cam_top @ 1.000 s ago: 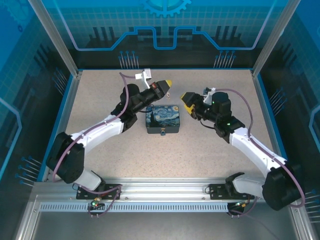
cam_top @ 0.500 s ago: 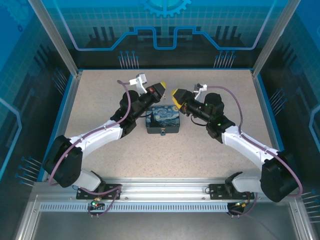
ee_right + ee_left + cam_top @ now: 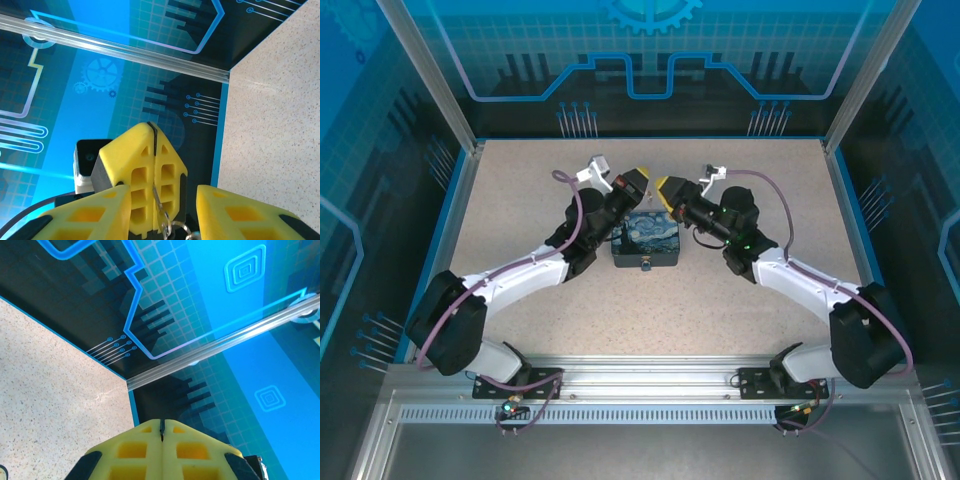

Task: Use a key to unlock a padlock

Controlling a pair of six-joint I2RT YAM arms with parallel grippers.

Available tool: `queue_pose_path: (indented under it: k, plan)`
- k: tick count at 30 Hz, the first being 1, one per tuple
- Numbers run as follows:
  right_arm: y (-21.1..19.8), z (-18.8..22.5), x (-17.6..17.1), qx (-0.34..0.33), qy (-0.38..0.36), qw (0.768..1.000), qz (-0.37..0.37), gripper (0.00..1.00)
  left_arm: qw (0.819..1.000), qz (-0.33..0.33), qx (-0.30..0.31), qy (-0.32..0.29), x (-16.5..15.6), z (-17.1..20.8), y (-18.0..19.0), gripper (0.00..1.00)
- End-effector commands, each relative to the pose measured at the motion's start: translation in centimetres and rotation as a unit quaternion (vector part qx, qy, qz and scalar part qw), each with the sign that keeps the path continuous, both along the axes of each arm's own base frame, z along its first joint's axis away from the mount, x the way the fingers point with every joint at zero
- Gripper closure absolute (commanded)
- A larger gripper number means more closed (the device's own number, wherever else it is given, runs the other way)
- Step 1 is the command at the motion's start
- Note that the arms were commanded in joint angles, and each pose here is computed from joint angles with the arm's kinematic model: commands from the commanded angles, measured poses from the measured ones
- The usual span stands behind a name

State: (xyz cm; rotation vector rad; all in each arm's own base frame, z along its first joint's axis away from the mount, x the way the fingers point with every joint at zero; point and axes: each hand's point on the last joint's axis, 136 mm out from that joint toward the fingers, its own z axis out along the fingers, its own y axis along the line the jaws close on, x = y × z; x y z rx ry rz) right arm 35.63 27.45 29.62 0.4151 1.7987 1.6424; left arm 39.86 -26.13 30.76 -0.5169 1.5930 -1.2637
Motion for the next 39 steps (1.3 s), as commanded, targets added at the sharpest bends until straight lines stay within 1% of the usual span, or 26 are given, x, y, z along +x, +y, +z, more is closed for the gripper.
queue_pose_path:
  k: [1, 5, 16, 21, 27, 39]
  plan:
    - [1.0, 2.5, -0.1, 0.022, -0.037, 0.999, 0.006, 0.61, 0.999, 0.028, -0.042, -0.011, -0.3, 1.4, 1.0, 1.00]
    - [1.6, 2.3, -0.1, 0.026, -0.036, 0.999, 0.014, 0.61, 0.998, 0.033, -0.050, -0.008, -0.2, 1.1, 1.1, 1.00]
    - [2.2, 1.7, -0.2, 0.027, -0.026, 0.999, 0.024, 0.66, 0.998, 0.035, -0.055, -0.007, 0.0, 1.2, 0.9, 1.00]
    - [2.5, 1.6, 0.0, 0.029, -0.025, 0.999, 0.028, 0.70, 0.998, 0.033, -0.054, -0.006, 0.0, 1.0, 0.6, 1.00]
    - [2.7, 1.6, -0.2, 0.029, -0.025, 0.999, 0.036, 0.76, 0.998, 0.035, -0.052, -0.001, 0.1, 0.5, 0.6, 1.00]
    - [3.0, 1.2, -0.8, 0.027, -0.021, 0.998, 0.048, 0.80, 0.998, 0.036, -0.050, 0.000, 0.4, 0.4, 0.4, 1.00]
